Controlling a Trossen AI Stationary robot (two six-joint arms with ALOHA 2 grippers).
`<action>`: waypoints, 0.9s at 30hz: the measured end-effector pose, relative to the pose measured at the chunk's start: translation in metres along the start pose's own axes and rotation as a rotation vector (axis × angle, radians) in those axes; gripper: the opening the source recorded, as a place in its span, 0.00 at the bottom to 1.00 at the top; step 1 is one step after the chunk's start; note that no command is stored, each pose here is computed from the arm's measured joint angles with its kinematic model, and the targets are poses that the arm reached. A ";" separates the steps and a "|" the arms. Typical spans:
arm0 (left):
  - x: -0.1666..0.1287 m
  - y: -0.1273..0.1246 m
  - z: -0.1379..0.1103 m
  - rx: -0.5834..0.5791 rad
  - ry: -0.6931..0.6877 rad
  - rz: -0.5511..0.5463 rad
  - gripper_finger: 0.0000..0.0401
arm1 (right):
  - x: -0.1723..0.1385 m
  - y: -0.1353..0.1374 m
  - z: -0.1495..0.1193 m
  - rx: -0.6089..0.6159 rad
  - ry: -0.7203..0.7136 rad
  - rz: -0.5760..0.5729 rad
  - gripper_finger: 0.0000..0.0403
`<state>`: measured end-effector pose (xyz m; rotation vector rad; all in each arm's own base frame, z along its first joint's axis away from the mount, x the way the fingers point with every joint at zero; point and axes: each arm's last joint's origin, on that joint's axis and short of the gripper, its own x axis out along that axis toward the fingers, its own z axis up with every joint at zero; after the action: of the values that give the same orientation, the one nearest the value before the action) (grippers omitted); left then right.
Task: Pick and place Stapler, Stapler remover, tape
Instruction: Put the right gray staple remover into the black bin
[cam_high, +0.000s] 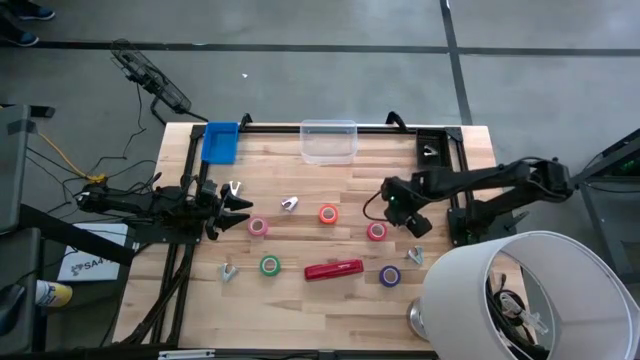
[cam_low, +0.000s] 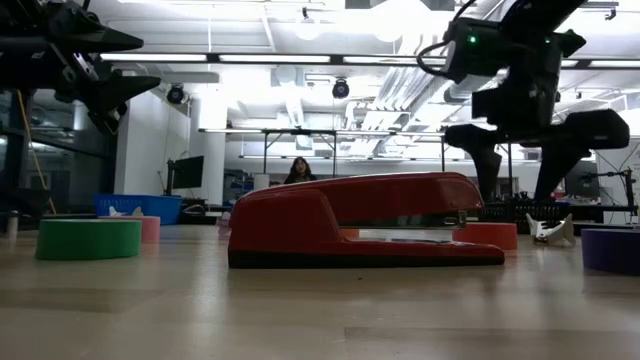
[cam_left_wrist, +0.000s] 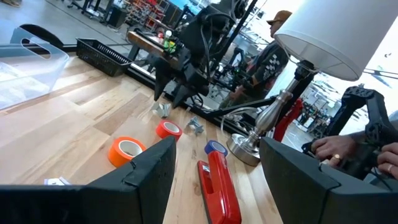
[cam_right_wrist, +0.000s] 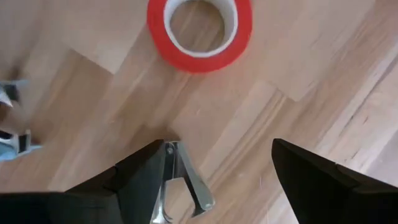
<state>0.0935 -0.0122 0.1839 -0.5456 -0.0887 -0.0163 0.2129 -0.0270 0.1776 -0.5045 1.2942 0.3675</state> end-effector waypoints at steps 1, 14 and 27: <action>0.000 0.000 0.000 0.000 0.000 0.000 0.57 | 0.001 0.001 0.001 0.005 0.018 -0.016 0.71; 0.000 0.000 0.000 0.000 0.000 0.000 0.57 | 0.002 0.019 0.009 0.064 0.049 0.015 0.81; 0.000 0.000 0.000 0.000 -0.001 0.001 0.57 | 0.011 0.018 0.002 -0.106 0.179 0.033 0.81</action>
<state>0.0935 -0.0122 0.1839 -0.5457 -0.0891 -0.0153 0.2079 -0.0113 0.1643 -0.6167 1.4627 0.4276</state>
